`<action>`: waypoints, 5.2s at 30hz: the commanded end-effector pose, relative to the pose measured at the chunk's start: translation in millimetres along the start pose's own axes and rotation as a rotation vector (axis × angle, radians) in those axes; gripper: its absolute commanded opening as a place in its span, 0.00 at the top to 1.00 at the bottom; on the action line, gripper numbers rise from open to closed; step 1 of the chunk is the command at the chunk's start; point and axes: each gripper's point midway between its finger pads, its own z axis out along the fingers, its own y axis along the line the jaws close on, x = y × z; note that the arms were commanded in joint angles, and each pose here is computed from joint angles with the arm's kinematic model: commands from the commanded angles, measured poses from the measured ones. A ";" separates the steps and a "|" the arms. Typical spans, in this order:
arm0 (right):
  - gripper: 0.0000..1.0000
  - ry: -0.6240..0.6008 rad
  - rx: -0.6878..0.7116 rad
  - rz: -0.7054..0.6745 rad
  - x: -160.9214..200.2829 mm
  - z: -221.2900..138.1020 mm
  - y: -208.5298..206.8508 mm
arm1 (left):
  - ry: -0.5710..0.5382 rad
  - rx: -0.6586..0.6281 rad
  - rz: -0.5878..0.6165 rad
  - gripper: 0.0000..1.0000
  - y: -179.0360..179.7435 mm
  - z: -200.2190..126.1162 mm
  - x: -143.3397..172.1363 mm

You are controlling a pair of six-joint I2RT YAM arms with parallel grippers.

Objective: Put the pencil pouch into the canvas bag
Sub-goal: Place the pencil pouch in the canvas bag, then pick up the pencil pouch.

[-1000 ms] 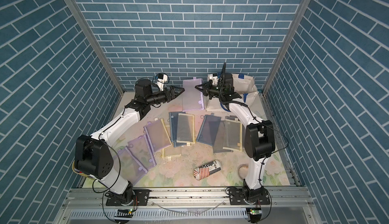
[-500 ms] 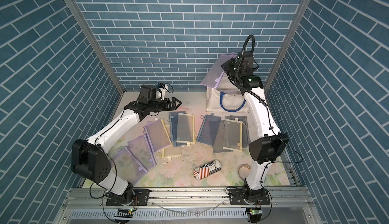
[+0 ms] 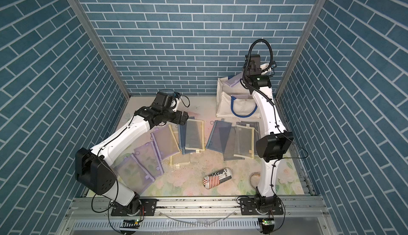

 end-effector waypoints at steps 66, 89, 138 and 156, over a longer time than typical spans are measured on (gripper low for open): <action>0.21 1.069 -0.313 -0.648 320.1 -86.7 -77.4 | 0.331 0.357 -0.556 0.26 0.5 106.4 83.4; 0.40 1.451 -0.116 -0.403 438.9 -60.6 -217.9 | 0.341 0.485 -0.638 0.52 -50.9 144.9 99.6; 0.72 1.429 -1.061 -0.211 277.0 -187.6 -27.9 | -0.208 0.972 -0.486 1.00 -77.6 -23.9 -78.7; 1.00 1.005 -0.828 -0.303 190.7 -133.0 13.0 | -0.214 0.661 -0.477 0.01 -43.8 -7.1 -71.9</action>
